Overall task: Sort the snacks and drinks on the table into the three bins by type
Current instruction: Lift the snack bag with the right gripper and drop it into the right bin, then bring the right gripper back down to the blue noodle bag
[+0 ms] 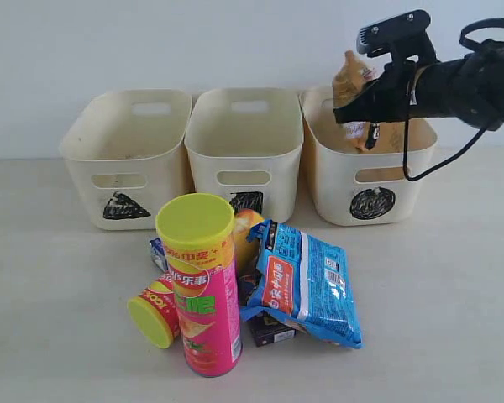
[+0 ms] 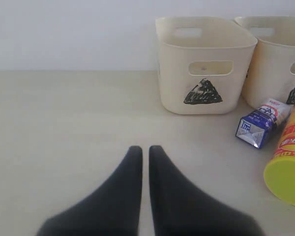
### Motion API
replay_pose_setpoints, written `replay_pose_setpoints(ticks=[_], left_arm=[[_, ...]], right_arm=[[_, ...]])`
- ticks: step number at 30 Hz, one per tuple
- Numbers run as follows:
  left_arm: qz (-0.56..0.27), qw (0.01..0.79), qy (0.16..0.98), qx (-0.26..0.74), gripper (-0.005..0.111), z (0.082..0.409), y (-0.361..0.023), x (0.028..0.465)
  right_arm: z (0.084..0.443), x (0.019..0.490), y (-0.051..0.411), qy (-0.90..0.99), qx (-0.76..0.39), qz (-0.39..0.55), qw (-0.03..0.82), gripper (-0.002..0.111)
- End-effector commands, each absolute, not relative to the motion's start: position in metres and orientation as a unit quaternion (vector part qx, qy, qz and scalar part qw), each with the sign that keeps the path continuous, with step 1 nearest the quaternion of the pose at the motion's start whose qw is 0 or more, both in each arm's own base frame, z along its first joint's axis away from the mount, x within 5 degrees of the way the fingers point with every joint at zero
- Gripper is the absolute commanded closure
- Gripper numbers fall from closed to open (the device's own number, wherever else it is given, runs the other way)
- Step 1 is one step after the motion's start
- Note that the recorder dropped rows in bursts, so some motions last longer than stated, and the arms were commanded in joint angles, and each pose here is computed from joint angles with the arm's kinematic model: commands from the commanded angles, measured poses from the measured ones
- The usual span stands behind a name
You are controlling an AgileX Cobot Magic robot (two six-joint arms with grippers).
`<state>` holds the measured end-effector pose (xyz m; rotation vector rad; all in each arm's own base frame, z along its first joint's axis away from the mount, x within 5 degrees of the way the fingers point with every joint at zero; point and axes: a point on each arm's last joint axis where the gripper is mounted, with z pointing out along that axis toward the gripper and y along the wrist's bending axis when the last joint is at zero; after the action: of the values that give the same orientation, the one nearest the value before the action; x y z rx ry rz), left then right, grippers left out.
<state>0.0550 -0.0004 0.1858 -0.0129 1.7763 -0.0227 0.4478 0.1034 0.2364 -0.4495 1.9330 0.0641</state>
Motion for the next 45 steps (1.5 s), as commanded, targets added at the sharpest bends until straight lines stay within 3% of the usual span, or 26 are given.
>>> replay_pose_setpoints(ticks=[1, 4, 11, 15, 21, 28, 33, 40, 45], left_arm=[[-0.009, 0.637, 0.771, -0.006, 0.102, 0.188, 0.000, 0.055], [-0.009, 0.637, 0.771, -0.006, 0.102, 0.188, 0.000, 0.055], [-0.009, 0.637, 0.771, -0.006, 0.102, 0.188, 0.000, 0.055], [-0.009, 0.637, 0.771, -0.006, 0.102, 0.188, 0.000, 0.055], [-0.009, 0.636, 0.771, -0.006, 0.102, 0.188, 0.000, 0.055], [-0.009, 0.636, 0.771, -0.006, 0.102, 0.188, 0.000, 0.055], [-0.009, 0.637, 0.771, -0.006, 0.102, 0.188, 0.000, 0.055], [-0.009, 0.637, 0.771, -0.006, 0.102, 0.188, 0.000, 0.055], [-0.009, 0.637, 0.771, -0.006, 0.102, 0.188, 0.000, 0.055]], right_arm=[[0.243, 0.451, 0.103, 0.804, -0.186, 0.038, 0.563, 0.054], [0.246, 0.452, 0.103, 0.802, -0.186, 0.035, 0.566, 0.036], [0.259, 0.444, 0.091, 0.829, -0.162, -0.011, 0.536, 0.038], [0.283, 0.428, 0.076, 0.849, -0.137, -0.066, 0.506, 0.058], [0.323, 0.392, 0.056, 0.869, -0.145, -0.147, 0.449, 0.109], [0.340, 0.353, 0.046, 0.907, -0.182, -0.168, 0.340, 0.108], [0.338, 0.325, 0.058, 0.923, -0.227, -0.072, 0.301, 0.108], [0.289, 0.280, 0.075, 0.879, -0.376, 0.032, 0.291, 0.108], [0.252, 0.247, 0.094, 0.832, -0.479, 0.035, 0.278, 0.108]])
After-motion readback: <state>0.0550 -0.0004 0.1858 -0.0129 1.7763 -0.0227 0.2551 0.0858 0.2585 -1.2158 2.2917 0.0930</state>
